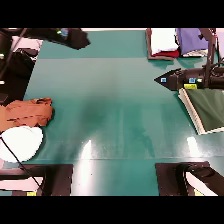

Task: Fold the shirts.

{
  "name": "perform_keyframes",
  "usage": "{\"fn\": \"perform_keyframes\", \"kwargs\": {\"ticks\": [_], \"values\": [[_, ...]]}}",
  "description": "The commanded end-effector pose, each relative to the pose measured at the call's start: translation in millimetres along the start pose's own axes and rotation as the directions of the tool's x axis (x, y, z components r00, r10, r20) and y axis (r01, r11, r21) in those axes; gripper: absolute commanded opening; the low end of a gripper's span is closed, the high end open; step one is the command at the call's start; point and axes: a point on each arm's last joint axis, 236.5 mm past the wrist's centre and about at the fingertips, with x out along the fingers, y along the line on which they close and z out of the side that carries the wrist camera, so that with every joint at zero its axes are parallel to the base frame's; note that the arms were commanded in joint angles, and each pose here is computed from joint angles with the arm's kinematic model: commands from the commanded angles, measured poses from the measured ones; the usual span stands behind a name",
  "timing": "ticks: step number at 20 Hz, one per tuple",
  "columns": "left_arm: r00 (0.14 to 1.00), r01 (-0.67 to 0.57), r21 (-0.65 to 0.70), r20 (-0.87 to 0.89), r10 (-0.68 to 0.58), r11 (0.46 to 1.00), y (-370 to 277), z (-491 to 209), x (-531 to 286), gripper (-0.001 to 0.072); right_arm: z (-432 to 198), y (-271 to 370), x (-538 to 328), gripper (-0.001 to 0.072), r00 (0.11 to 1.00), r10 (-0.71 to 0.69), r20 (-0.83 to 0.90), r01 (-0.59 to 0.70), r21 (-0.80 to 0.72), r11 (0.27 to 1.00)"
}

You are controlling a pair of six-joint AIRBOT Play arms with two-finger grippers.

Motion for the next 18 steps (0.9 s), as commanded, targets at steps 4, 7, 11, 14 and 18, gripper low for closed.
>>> {"fn": "perform_keyframes", "kwargs": {"ticks": [4, 7, 11, 14, 18], "values": [[0.913, -0.331, -0.094, -0.284, 0.293, 0.939, 112, -91, -100, 0.0023, -1, 1, 0, 0.0017, 1.0, 0.003, -0.005, -0.003, -0.001, 1.0], [0.84, -0.422, -0.169, -0.442, 0.314, 0.891, 148, -164, -115, 0.0023, -1, 1, 0, 0.0016, 1.0, 0.003, -0.005, -0.003, 0.0, 1.0], [0.745, -0.468, -0.266, -0.631, 0.215, 0.843, 174, -273, -90, 0.0522, -1, 1, 0, 0.0017, 1.0, 0.002, -0.003, -0.002, 0.0, 1.0], [0.683, -0.534, -0.229, -0.685, 0.255, 0.814, 196, -332, -71, 0.0699, -1, 0, 0, 0.0016, 1.0, 0.001, -0.003, -0.001, 0.0, 1.0], [0.657, -0.594, -0.231, -0.693, 0.298, 0.771, 210, -374, -53, 0.0699, 0, 0, 1, 0.0016, 1.0, -0.001, 0.002, 0.001, 0.001, 1.0]]}}
